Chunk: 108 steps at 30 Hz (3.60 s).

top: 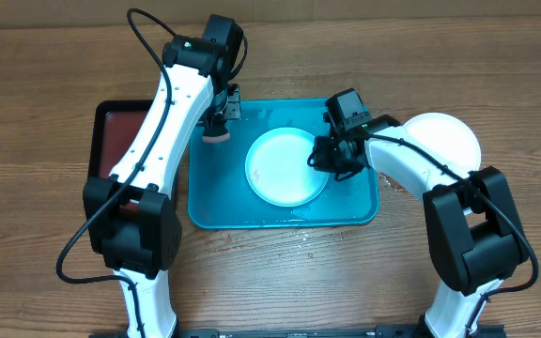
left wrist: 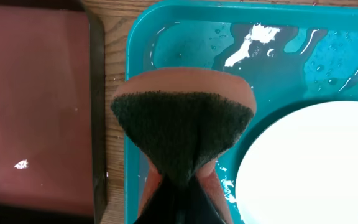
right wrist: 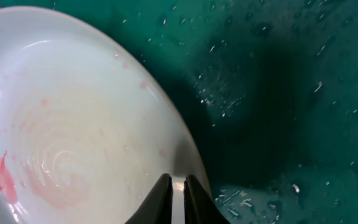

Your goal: Clean dirty plates on tray and stack at the side

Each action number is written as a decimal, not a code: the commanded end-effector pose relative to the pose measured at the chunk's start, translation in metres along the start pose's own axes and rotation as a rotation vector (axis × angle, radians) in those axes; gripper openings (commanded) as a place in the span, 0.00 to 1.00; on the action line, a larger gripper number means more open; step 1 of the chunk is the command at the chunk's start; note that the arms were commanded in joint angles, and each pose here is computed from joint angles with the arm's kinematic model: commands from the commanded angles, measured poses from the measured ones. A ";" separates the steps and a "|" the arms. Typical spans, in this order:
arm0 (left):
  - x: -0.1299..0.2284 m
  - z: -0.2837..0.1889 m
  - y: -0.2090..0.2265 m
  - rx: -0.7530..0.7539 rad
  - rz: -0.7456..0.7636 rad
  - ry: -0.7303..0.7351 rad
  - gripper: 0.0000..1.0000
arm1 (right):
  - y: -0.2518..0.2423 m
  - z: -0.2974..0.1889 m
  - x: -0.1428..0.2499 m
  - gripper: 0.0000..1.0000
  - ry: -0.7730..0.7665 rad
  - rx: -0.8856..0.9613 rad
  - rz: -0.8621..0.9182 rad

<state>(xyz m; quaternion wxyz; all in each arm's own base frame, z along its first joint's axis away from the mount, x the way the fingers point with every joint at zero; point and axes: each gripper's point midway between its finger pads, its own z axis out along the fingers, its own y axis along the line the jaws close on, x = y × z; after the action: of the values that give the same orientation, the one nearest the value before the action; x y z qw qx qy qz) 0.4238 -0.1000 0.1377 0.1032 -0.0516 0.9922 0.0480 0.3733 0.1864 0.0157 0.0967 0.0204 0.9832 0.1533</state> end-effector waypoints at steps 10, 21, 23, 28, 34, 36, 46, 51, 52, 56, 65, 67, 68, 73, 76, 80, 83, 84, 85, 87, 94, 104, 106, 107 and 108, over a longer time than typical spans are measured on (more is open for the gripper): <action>-0.001 -0.006 -0.003 0.011 0.008 -0.013 0.04 | 0.029 -0.016 0.000 0.82 0.054 -0.168 -0.086; -0.002 -0.006 -0.004 0.011 0.008 -0.015 0.04 | -0.008 -0.040 -0.034 0.53 -0.028 0.049 -0.237; -0.002 -0.006 -0.004 0.012 0.008 -0.014 0.04 | -0.015 -0.041 -0.038 0.53 -0.044 0.096 -0.237; -0.003 -0.006 -0.004 0.014 0.007 -0.020 0.04 | -0.023 -0.036 -0.045 0.52 -0.068 0.143 -0.238; -0.003 -0.006 -0.006 0.021 0.007 -0.019 0.04 | -0.032 -0.009 -0.028 0.42 0.027 0.144 -0.245; -0.003 -0.006 -0.006 0.021 0.007 -0.018 0.05 | -0.035 -0.005 -0.022 0.31 0.054 0.152 -0.240; -0.002 -0.006 -0.008 0.036 0.007 -0.013 0.04 | -0.031 -0.007 -0.010 0.04 0.105 0.127 -0.102; -0.001 -0.005 -0.012 0.056 0.008 -0.007 0.04 | -0.009 -0.008 0.005 0.04 0.175 0.031 0.182; -0.001 -0.005 -0.013 0.062 0.008 -0.004 0.04 | -0.008 -0.007 0.008 0.04 0.181 0.032 0.219; 0.004 0.003 -0.021 0.093 0.012 0.032 0.05 | -0.009 -0.002 0.016 0.04 0.169 0.099 0.300; 0.028 0.055 -0.060 0.138 0.154 0.170 0.04 | -0.012 0.007 0.029 0.04 0.167 0.160 0.261; 0.035 0.066 -0.076 0.179 0.214 0.197 0.04 | -0.012 0.008 0.029 0.04 0.165 0.159 0.260; 0.039 0.070 -0.083 0.197 0.241 0.207 0.04 | -0.012 0.008 0.029 0.04 0.164 0.158 0.260; 0.050 0.082 -0.105 0.236 0.344 0.226 0.04 | -0.012 0.008 0.029 0.04 0.164 0.158 0.259; 0.051 0.087 -0.111 0.241 0.388 0.218 0.04 | -0.012 0.008 0.028 0.04 0.163 0.158 0.259; 0.049 0.088 -0.111 0.246 0.442 0.204 0.04 | -0.012 0.008 0.028 0.04 0.163 0.158 0.260; 0.043 0.091 -0.107 0.222 0.520 0.173 0.04 | -0.012 0.008 0.029 0.04 0.164 0.158 0.259; 0.041 0.091 -0.106 0.215 0.552 0.161 0.04 | -0.012 0.008 0.029 0.04 0.164 0.158 0.259; 0.038 0.092 -0.105 0.203 0.589 0.147 0.04 | -0.012 0.008 0.029 0.04 0.164 0.158 0.259; 0.031 0.094 -0.100 0.165 0.616 0.118 0.04 | -0.012 0.008 0.029 0.04 0.164 0.158 0.259; 0.010 0.110 -0.099 0.098 0.646 0.037 0.04 | -0.012 0.008 0.029 0.04 0.165 0.159 0.260; 0.029 0.122 -0.100 0.125 0.671 0.123 0.04 | -0.012 0.008 0.029 0.04 0.163 0.158 0.259; 0.052 0.117 -0.104 0.209 0.745 0.205 0.04 | -0.012 0.008 0.029 0.04 0.163 0.158 0.259; 0.061 0.114 -0.105 0.245 0.780 0.239 0.04 | -0.012 0.008 0.029 0.04 0.163 0.158 0.259; 0.073 0.109 -0.106 0.292 0.821 0.283 0.04 | -0.012 0.008 0.029 0.04 0.163 0.158 0.260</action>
<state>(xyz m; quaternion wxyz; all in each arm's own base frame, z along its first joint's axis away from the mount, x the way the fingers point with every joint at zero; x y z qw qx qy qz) 0.4150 -0.1885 0.0217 0.0041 0.2926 0.9562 -0.0016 0.3554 0.1881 0.0093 0.0020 0.1406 0.9837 0.1119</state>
